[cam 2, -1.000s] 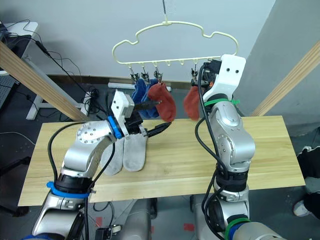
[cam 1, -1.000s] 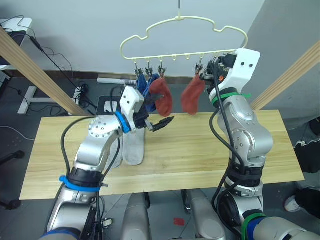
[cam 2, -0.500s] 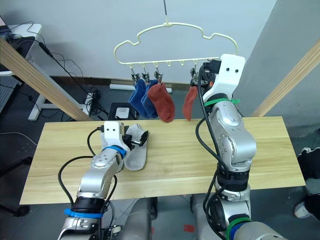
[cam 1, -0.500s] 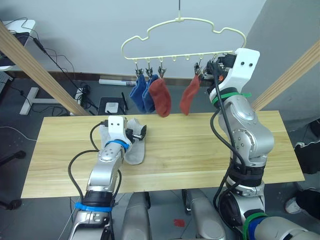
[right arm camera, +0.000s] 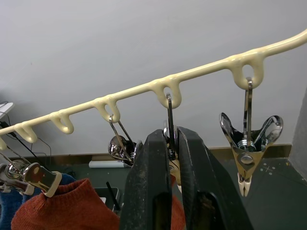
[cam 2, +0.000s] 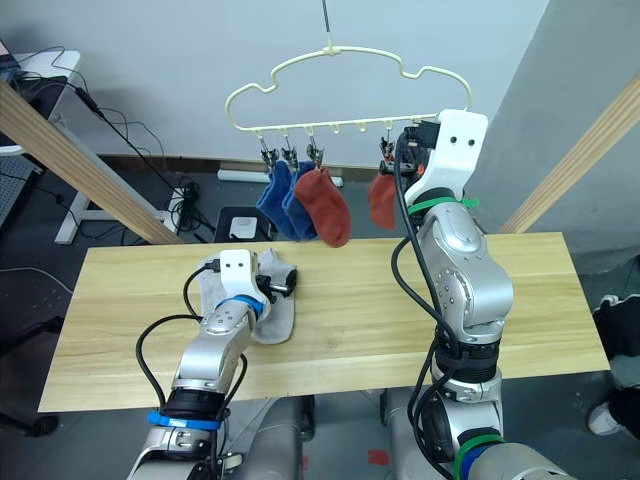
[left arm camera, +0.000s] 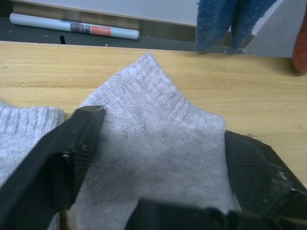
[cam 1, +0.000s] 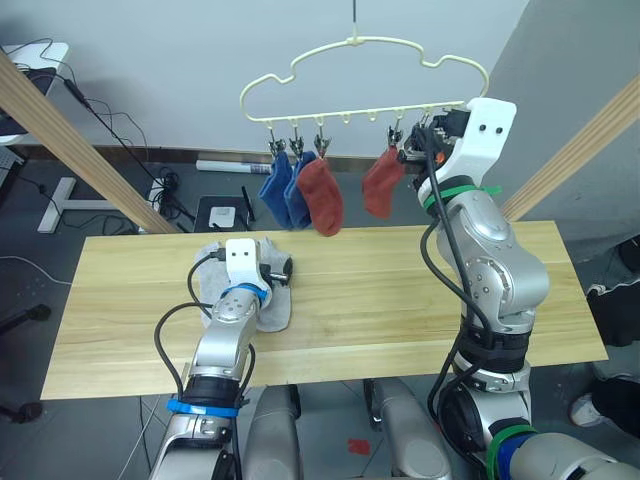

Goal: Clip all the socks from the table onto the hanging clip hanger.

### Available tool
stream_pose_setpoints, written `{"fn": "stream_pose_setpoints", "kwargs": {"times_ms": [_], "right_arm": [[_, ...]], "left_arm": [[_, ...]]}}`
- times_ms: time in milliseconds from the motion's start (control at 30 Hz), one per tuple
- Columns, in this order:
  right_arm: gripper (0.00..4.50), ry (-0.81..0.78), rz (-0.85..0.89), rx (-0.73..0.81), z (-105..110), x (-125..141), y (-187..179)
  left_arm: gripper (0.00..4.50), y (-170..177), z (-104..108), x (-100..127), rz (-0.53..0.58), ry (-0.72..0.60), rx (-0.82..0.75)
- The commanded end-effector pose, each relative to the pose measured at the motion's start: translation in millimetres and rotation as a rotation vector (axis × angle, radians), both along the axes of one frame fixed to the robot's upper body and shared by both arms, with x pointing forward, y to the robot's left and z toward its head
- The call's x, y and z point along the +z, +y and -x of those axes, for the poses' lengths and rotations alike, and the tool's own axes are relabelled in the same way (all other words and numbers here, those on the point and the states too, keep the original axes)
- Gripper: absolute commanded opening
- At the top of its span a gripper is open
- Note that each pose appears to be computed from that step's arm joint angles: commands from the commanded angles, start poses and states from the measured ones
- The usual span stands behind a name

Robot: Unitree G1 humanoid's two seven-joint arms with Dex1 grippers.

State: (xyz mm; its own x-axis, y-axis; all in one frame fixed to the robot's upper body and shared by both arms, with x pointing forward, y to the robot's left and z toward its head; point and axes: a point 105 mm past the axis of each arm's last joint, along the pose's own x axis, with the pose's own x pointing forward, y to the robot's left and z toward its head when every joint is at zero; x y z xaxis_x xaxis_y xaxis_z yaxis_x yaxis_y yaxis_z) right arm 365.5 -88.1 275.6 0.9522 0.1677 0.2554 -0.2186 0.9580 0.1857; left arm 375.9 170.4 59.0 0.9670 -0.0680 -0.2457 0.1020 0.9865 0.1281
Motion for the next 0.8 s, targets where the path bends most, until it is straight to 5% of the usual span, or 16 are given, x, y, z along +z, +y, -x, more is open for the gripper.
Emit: {"fn": "stream_pose_setpoints", "kwargs": {"times_ms": [33,367,800], "right_arm": [[0.00,-0.054,-0.011,0.024,6.2,13.4,3.9],[0.00,-0.058,-0.012,0.026,5.9,14.1,4.0],[0.00,-0.065,-0.005,0.017,6.1,16.6,1.6]], "left_arm": [[3.01,4.3,8.1,-16.4,-0.022,0.060,0.008],[0.02,-4.1,8.6,-9.1,-0.003,0.022,-0.052],[0.02,-134.6,46.4,94.5,-0.033,-0.544,-0.900]]}}
